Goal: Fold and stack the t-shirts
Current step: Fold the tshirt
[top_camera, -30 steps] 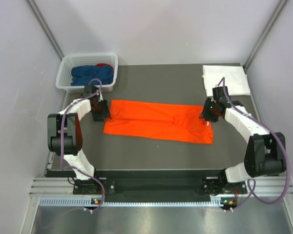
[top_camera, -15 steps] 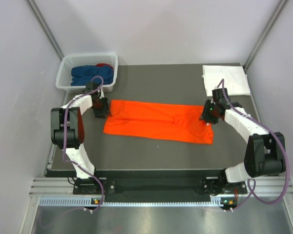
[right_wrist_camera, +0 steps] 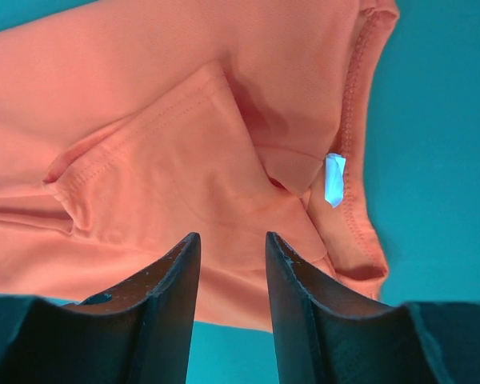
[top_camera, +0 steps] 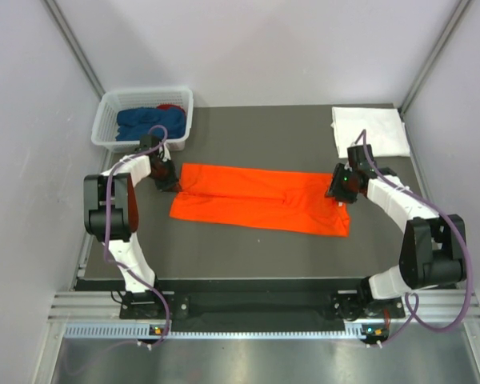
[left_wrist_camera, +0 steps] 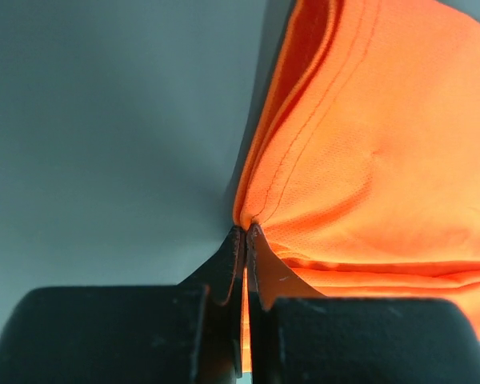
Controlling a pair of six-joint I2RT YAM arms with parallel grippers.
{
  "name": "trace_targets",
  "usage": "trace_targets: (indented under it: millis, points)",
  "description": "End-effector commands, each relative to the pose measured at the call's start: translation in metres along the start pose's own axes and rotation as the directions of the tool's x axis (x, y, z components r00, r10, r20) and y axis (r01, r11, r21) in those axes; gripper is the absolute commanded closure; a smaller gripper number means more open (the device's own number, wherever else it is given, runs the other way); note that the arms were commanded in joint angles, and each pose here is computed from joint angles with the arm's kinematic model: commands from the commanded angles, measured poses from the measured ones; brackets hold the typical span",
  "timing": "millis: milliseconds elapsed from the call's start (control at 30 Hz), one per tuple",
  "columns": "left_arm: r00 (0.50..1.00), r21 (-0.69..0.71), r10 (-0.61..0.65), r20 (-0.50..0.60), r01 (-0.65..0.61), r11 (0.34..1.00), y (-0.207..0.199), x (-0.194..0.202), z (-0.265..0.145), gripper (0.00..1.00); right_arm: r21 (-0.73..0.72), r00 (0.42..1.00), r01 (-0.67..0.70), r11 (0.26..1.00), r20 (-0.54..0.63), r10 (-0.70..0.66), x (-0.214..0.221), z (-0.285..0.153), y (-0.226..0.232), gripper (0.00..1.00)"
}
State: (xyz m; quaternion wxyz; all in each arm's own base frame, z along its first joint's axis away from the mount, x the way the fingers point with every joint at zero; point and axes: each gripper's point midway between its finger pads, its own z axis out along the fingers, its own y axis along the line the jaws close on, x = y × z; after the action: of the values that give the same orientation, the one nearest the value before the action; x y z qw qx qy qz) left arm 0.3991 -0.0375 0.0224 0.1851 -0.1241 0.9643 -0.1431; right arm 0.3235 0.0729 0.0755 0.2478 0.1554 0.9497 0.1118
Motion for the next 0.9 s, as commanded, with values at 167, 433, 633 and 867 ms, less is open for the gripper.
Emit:
trace_targets:
  millis: [167,433,633,867]
  points:
    - [0.988,-0.337,-0.117,-0.104,0.075,0.938,0.063,0.049,0.001,1.0,-0.065,0.999,0.013,0.998,0.048,-0.01,-0.013,-0.008,0.011,0.61]
    - [0.973,-0.485,-0.172,-0.154,0.077,0.871,0.095,0.089,-0.021,1.0,-0.042,1.0,-0.02,0.999,-0.006,0.02,-0.002,0.008,0.006,0.64]
    - [0.968,-0.536,-0.235,-0.09,0.152,0.83,0.112,0.097,-0.05,1.0,0.012,0.993,-0.102,0.995,-0.064,0.103,0.011,0.009,0.003,0.64]
    - [0.933,-0.569,-0.344,-0.105,0.227,0.79,0.132,0.127,-0.06,1.0,-0.067,0.977,-0.201,0.977,-0.078,0.196,0.019,0.012,0.018,0.56]
